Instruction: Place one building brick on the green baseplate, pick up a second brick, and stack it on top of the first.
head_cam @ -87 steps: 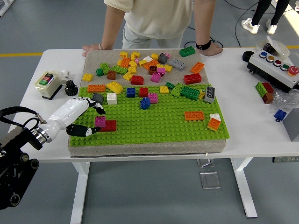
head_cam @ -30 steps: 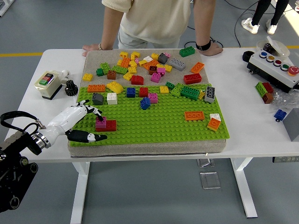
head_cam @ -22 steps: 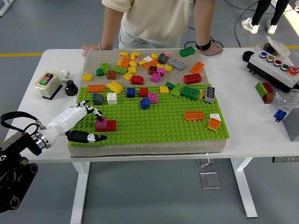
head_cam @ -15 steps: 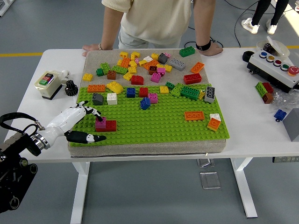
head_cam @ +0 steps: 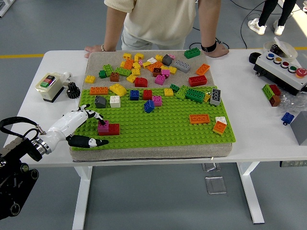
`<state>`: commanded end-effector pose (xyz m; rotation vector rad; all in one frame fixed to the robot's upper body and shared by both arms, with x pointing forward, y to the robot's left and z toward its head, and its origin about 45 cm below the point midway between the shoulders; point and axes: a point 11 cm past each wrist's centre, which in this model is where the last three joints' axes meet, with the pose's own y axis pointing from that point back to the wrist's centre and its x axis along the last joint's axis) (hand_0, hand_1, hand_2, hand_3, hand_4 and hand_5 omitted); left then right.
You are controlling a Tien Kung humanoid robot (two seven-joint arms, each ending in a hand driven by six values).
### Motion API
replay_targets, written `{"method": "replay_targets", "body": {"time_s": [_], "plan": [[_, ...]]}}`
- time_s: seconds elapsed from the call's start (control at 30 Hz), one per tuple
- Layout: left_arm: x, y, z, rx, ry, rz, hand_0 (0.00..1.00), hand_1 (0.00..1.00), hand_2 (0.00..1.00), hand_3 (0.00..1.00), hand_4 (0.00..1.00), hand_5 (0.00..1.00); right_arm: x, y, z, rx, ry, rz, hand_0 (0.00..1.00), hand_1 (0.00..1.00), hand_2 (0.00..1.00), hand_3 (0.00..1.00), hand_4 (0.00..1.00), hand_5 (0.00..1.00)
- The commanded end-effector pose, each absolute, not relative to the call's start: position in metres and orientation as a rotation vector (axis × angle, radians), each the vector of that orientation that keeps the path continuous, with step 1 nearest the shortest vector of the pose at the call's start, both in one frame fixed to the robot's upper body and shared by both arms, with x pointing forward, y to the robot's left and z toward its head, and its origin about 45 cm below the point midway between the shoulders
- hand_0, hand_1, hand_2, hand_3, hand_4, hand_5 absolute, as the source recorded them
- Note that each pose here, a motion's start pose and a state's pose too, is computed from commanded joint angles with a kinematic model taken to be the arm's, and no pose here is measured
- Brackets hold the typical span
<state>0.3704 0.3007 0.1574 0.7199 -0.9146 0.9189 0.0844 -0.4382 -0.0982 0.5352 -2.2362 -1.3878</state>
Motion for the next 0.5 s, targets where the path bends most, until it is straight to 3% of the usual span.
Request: {"method": "replay_targets", "body": {"time_s": [0.5], "plan": [[0.3719,0.301,0.1615,0.715,-0.922,0.925,0.997,0.81,0.773,0.59,0.998,0.628,0.0852,-0.4387,-0.0979,0.537,-2.239,-1.393,0.742,0.66,0.71,0.596,0.919,0.507]]}}
